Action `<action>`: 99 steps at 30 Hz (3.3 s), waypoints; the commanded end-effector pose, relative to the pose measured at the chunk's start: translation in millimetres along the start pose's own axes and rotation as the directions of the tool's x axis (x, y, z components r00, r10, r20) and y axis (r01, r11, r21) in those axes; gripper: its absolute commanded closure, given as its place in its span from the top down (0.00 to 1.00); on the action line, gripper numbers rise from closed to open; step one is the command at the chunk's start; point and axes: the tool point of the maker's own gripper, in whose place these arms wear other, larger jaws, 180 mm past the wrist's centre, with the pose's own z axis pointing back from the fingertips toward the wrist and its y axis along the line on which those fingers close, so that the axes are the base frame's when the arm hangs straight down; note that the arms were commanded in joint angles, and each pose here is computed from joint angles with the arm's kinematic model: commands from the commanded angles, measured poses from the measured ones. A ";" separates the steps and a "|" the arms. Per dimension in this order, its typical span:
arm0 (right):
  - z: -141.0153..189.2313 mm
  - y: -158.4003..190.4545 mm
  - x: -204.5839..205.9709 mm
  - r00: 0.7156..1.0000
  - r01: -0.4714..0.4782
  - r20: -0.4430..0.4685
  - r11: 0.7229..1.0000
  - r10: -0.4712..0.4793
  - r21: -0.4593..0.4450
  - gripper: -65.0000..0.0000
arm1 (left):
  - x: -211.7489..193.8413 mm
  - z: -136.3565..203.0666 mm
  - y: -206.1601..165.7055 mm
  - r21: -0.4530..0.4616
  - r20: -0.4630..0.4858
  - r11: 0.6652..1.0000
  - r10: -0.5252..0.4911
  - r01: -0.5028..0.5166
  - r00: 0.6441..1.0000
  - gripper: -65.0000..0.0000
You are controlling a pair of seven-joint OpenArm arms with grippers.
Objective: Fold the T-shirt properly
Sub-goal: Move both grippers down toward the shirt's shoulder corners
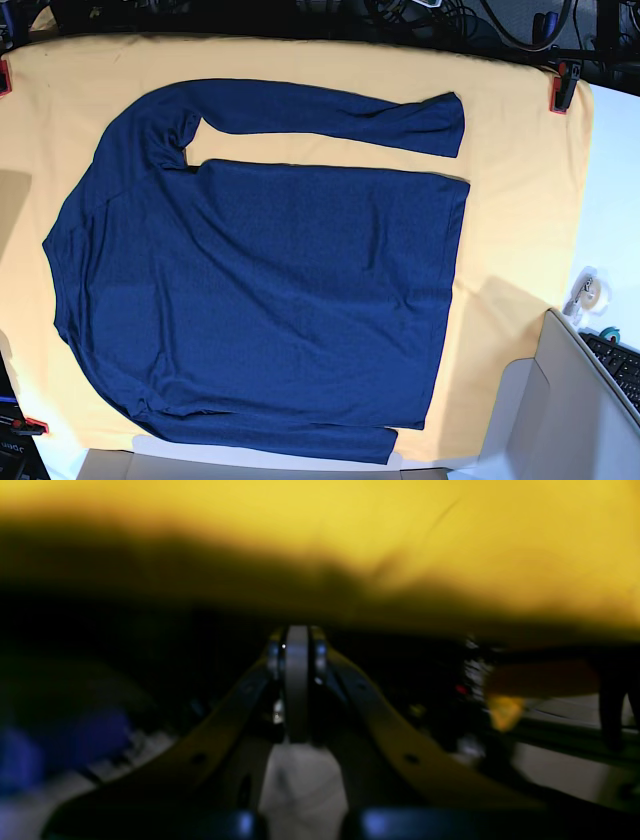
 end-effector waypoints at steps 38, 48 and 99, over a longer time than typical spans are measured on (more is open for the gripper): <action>-61.0 -78.8 144.5 0.554 0.696 0.377 0.661 -0.742 0.279 0.13 | 135.9 -59.1 40.1 -0.152 0.311 0.967 0.245 -0.206 0.918 0.22; -86.0 -71.0 132.5 0.333 0.851 0.187 0.380 -0.924 0.363 0.27 | 140.2 -62.8 41.2 -0.153 0.308 0.969 0.234 -0.195 0.922 0.30; -126.4 -1.5 68.4 0.335 0.925 -0.002 0.329 -0.942 0.188 0.27 | 136.1 -66.2 50.5 -0.124 0.270 0.973 0.220 -0.192 0.937 0.30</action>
